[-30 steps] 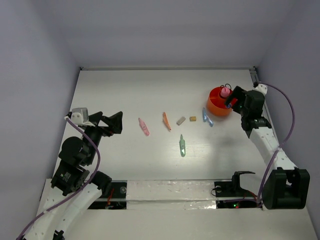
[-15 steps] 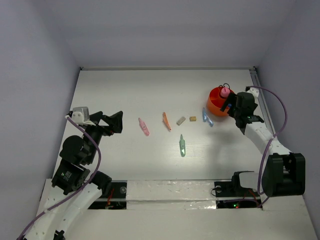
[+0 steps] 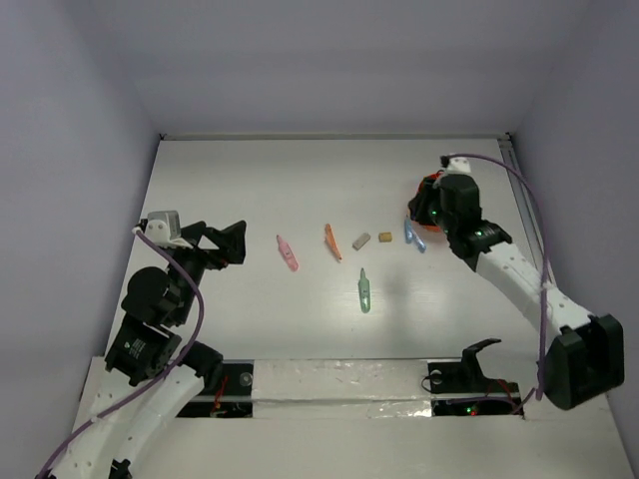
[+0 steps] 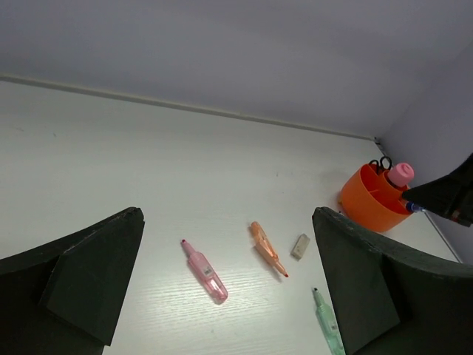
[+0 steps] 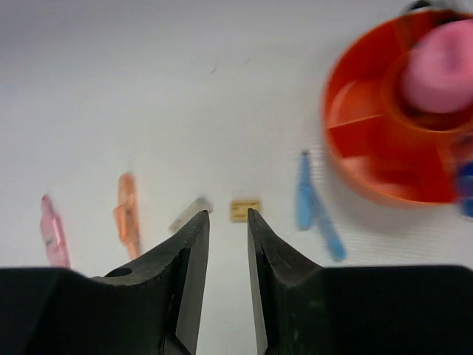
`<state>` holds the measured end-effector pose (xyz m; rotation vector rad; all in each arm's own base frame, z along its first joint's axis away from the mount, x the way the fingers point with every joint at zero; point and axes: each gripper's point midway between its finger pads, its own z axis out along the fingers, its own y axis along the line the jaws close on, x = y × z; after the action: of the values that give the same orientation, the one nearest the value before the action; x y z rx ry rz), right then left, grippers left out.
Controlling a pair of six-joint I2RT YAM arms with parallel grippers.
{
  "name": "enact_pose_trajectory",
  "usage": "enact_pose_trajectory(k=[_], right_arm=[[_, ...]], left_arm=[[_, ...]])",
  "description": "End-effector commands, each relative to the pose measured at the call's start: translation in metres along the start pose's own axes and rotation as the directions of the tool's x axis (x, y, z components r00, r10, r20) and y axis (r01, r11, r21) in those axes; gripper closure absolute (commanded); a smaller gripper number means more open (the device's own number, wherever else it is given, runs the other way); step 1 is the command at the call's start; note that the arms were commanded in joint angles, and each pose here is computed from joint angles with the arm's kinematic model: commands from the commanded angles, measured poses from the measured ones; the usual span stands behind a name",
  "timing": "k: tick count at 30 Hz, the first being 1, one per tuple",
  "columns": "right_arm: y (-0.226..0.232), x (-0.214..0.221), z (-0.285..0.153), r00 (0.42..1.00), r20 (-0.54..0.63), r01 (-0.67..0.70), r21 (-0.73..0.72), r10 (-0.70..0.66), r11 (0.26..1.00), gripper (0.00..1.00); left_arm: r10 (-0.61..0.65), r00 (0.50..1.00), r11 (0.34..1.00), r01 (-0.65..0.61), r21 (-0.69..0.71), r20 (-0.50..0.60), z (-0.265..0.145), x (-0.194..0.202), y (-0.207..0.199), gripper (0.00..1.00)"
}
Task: Sort the stationery into containers
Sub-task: Pick up the stationery from the center of the board.
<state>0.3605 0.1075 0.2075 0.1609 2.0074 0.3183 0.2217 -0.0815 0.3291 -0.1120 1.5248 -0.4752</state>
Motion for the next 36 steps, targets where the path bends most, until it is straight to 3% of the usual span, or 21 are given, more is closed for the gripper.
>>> enact_pose_trajectory(k=[1, 4, 9, 12, 17, 27, 30, 36], right_arm=[[0.052, 0.047, 0.009, 0.980, -0.180, 0.067, -0.123, -0.089, 0.990, 0.67], [0.072, 0.081, 0.023, 0.961, -0.255, 0.079, -0.127, -0.109, 0.989, 0.60], [0.081, 0.125, 0.046, 0.931, -0.350, 0.064, -0.119, -0.102, 0.991, 0.30], [0.090, 0.133, 0.055, 0.923, -0.368, 0.066, -0.138, -0.113, 0.988, 0.24], [0.098, 0.155, 0.078, 0.903, -0.413, 0.067, -0.146, -0.123, 0.987, 0.25], [0.082, 0.167, 0.117, 0.887, -0.435, 0.161, -0.025, -0.156, 0.987, 0.33], [0.073, 0.176, 0.124, 0.868, -0.461, 0.207, 0.004, -0.182, 0.978, 0.38], [0.065, 0.176, 0.129, 0.850, -0.474, 0.284, 0.041, -0.232, 0.958, 0.59]], left_arm=[[0.005, 1.000, 1.000, -0.005, 0.010, 0.020, 0.005, -0.005, -0.002, 0.01], [0.006, 1.000, 1.000, -0.006, 0.003, 0.019, 0.006, -0.005, -0.001, 0.01], [0.006, 1.000, 1.000, -0.007, 0.006, 0.018, 0.006, -0.004, -0.001, 0.01], [0.006, 1.000, 1.000, -0.007, 0.008, 0.017, 0.006, -0.004, -0.002, 0.01], [0.007, 1.000, 1.000, -0.007, 0.008, 0.022, 0.005, -0.006, -0.001, 0.01], [0.006, 1.000, 1.000, -0.006, 0.008, 0.027, 0.004, -0.007, -0.001, 0.01], [0.006, 1.000, 1.000, -0.006, 0.009, 0.026, 0.004, -0.007, -0.001, 0.01], [0.006, 1.000, 1.000, -0.007, 0.010, 0.029, 0.003, -0.008, -0.002, 0.01]])
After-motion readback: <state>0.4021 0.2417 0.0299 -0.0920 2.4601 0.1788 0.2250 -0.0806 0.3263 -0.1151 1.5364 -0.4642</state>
